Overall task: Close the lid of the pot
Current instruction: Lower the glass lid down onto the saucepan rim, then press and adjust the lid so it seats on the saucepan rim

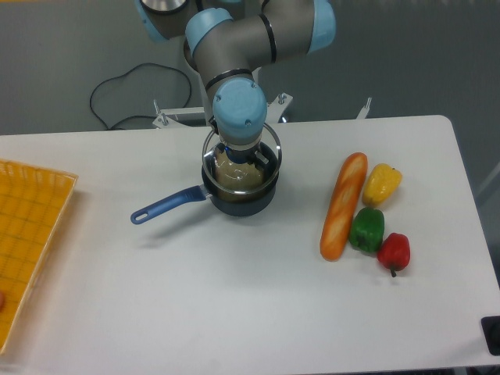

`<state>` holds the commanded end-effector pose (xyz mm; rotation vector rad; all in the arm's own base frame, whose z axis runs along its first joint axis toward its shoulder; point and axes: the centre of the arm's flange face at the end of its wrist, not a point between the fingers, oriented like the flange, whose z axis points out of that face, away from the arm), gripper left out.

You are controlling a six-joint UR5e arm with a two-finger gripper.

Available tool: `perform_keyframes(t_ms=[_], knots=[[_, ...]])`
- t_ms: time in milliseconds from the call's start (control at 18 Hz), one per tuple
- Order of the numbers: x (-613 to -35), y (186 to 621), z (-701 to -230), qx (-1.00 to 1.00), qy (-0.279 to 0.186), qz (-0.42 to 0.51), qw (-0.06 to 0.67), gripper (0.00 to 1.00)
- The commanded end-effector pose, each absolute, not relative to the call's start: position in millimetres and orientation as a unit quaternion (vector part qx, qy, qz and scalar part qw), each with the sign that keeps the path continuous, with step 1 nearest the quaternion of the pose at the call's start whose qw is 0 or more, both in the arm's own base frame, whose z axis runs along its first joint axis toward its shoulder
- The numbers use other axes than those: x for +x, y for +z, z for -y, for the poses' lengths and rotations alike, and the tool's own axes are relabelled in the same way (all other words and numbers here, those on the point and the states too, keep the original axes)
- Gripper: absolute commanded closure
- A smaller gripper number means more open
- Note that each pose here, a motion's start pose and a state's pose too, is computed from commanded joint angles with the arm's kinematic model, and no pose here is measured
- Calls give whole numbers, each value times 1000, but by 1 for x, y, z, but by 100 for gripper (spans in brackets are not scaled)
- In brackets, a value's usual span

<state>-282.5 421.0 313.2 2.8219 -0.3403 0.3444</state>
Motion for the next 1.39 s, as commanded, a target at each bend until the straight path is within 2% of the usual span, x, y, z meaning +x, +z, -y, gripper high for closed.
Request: perform_keyframes(t_ms=[1389], knots=[[-280,298,-425,972,133,120,151,66]])
